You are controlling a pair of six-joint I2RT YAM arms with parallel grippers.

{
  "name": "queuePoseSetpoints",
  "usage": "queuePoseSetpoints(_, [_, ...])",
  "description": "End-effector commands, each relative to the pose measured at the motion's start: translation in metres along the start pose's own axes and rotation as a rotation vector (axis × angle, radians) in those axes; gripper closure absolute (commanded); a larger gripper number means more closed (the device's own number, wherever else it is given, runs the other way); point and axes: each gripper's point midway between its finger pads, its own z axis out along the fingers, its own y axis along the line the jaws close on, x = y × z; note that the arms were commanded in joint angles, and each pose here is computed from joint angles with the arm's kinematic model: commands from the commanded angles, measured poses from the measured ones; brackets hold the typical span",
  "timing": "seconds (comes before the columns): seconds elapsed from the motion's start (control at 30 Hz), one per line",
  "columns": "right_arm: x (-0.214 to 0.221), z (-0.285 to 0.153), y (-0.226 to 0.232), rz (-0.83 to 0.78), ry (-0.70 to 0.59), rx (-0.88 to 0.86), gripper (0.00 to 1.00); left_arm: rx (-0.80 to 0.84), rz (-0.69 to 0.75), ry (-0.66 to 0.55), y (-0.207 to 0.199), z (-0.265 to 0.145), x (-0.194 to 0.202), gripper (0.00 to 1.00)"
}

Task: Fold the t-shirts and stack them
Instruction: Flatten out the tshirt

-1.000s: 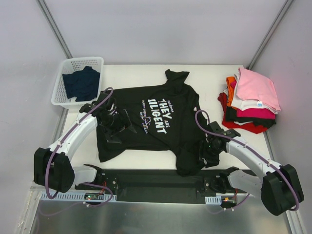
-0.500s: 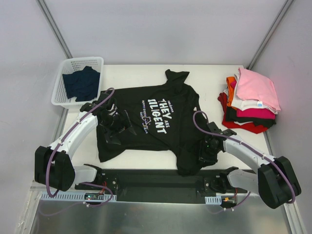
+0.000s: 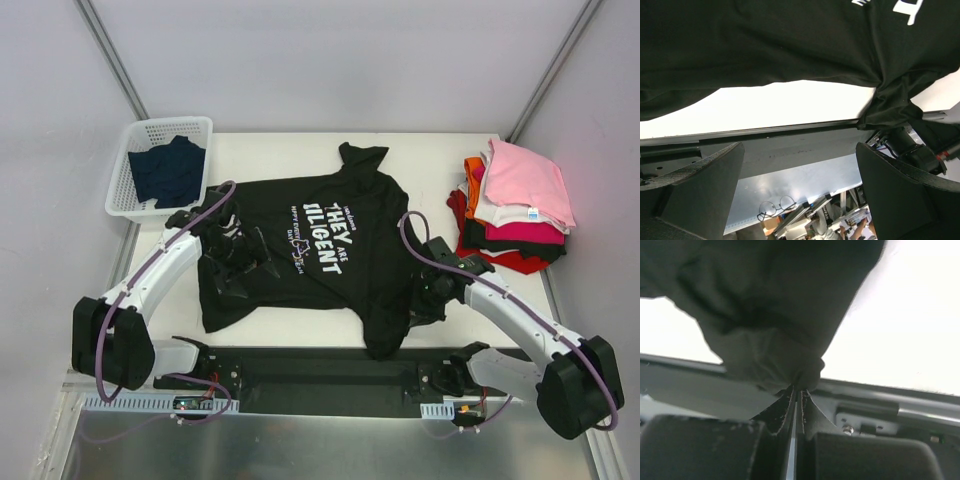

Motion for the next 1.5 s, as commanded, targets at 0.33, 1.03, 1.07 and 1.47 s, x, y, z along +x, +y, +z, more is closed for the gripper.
queuePoseSetpoints(0.33, [0.061, -0.062, 0.013, -0.134, 0.172, 0.049, 0.99, -0.022, 0.041, 0.021, -0.016, 0.018, -0.007, 0.05])
queuePoseSetpoints(1.03, [0.101, -0.039, 0.067, -0.397, 0.264, 0.120, 0.95, -0.032, 0.034, 0.004, 0.004, 0.028, 0.026, 0.04])
queuePoseSetpoints(1.07, [0.102, -0.038, 0.067, -0.402, 0.269, 0.131, 0.91, -0.032, 0.033, 0.004, 0.005, 0.028, 0.027, 0.04])
queuePoseSetpoints(1.47, [0.074, -0.066, 0.050, -0.431, 0.106, 0.195, 0.21, -0.017, 0.080, -0.032, -0.009, 0.018, 0.015, 0.04])
